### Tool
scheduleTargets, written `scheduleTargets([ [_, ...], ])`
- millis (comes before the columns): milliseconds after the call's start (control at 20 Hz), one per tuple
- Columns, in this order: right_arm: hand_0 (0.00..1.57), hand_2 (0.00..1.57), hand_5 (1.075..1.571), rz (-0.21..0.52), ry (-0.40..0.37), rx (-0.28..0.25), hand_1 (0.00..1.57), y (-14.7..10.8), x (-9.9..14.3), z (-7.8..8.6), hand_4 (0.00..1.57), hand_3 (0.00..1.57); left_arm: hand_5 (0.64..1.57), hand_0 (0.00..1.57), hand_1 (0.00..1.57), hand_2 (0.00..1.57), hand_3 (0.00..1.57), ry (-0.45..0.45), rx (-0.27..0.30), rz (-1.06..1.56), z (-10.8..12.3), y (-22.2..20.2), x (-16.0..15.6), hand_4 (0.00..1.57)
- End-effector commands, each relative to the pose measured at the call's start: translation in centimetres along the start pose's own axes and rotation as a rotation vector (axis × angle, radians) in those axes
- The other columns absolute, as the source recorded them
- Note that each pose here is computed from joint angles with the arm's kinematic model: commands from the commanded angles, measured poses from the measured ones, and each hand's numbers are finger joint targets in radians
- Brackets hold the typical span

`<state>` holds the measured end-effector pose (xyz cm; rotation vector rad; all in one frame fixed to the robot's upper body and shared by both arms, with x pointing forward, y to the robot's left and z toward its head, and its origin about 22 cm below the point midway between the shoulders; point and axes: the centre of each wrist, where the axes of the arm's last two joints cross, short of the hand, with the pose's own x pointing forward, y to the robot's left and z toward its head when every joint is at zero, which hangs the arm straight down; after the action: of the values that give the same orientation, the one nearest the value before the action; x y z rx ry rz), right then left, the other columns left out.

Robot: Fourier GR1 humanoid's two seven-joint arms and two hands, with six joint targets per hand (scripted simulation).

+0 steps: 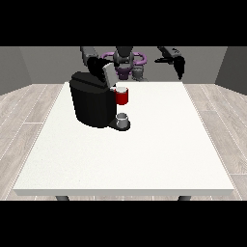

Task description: Insert the coffee pod into the coffee machine and close the lid

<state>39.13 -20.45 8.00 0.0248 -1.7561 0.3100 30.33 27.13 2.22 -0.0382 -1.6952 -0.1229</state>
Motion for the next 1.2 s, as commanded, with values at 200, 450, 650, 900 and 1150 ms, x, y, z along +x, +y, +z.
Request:
scheduleTargets([
  [200,0.0,0.0,1.571,0.049,0.004,0.021,0.0,1.5,2.1,-2.3,0.14,0.0,1.571,0.0,0.0,0.0,0.0,0.011,0.0,0.027,-0.5,1.4,0.4,0.12],
  [450,0.0,0.0,1.571,0.118,-0.029,0.054,0.0,2.1,2.5,-2.8,0.12,0.0,1.571,0.0,0.0,0.0,0.0,0.0,-0.012,0.011,-0.7,-0.5,0.7,0.0],
  [650,0.0,0.0,1.571,0.145,-0.023,0.056,0.0,3.0,2.9,-3.4,0.11,0.0,1.571,0.0,0.0,0.0,0.0,-0.045,-0.065,0.014,-0.1,-2.8,0.4,0.2],
  [900,0.0,0.0,1.571,0.07,-0.065,0.092,0.0,4.4,2.3,-2.8,0.13,0.0,1.571,0.0,0.0,0.0,0.0,-0.066,-0.05,0.027,0.9,-2.6,-0.8,0.14],
  [1150,0.0,0.0,1.571,-0.013,-0.112,0.171,0.0,7.7,1.2,-1.3,0.26,0.0,1.571,0.0,0.0,0.0,0.0,-0.031,-0.05,0.067,1.0,-3.9,-0.9,0.19],
])
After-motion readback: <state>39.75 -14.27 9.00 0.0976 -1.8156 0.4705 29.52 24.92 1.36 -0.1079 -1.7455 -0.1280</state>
